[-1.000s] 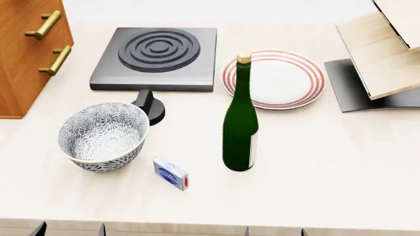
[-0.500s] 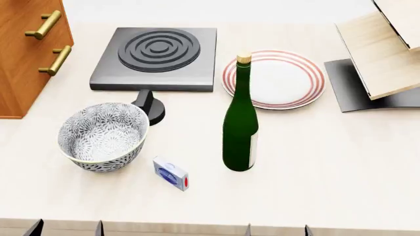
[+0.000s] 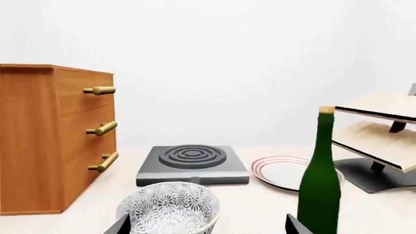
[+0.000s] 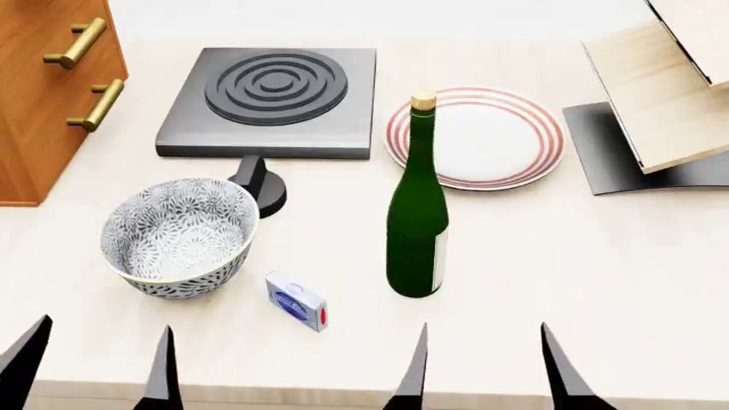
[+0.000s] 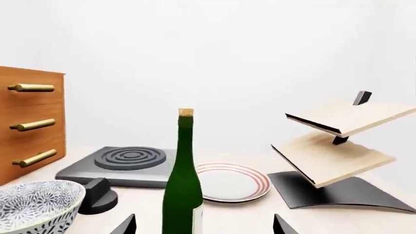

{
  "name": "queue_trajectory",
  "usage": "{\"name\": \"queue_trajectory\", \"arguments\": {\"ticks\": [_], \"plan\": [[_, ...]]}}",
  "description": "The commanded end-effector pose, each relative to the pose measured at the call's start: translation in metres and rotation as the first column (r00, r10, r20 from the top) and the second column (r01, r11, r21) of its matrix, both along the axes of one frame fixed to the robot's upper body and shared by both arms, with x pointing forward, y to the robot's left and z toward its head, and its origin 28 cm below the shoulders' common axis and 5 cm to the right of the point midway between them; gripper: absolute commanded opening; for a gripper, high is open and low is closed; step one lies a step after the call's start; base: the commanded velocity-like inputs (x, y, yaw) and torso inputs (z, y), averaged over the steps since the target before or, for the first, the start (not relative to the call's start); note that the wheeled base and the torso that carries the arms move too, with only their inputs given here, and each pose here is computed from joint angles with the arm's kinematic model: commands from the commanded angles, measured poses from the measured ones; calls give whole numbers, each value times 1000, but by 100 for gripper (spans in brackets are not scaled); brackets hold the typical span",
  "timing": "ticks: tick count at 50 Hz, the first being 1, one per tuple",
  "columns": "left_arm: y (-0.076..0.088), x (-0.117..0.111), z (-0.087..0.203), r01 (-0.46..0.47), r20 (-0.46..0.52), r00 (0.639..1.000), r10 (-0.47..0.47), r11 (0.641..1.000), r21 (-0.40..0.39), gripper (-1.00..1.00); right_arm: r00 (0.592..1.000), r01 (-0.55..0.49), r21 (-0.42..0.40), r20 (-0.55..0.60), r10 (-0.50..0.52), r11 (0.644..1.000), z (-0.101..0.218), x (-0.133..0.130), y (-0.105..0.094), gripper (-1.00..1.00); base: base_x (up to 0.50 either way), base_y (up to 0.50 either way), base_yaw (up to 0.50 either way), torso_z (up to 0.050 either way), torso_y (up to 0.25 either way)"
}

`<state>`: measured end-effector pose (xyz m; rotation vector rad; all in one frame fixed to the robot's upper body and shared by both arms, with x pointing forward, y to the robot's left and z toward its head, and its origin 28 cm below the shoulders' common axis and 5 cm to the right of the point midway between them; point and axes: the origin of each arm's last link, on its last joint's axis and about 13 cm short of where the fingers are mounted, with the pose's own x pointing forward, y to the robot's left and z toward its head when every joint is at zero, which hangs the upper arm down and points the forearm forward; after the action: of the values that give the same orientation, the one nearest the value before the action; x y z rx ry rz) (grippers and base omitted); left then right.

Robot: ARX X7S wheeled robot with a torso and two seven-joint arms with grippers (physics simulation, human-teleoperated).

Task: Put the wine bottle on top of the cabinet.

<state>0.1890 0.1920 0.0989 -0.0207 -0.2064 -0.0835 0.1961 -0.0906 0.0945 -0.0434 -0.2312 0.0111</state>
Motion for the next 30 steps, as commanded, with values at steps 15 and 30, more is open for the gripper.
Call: {"name": "queue_trajectory", "arguments": {"ticks": [15, 30], "plan": [[-6, -36, 74, 32, 211, 977, -39, 999, 36, 100, 982, 3, -9, 189, -1, 1000, 67, -26, -2, 100, 0, 0, 0, 0, 0], [-6, -35, 73, 30, 202, 979, -38, 999, 41, 100, 976, 38, -47, 214, -27, 998, 68, -23, -2, 100, 0, 0, 0, 0, 0]]}}
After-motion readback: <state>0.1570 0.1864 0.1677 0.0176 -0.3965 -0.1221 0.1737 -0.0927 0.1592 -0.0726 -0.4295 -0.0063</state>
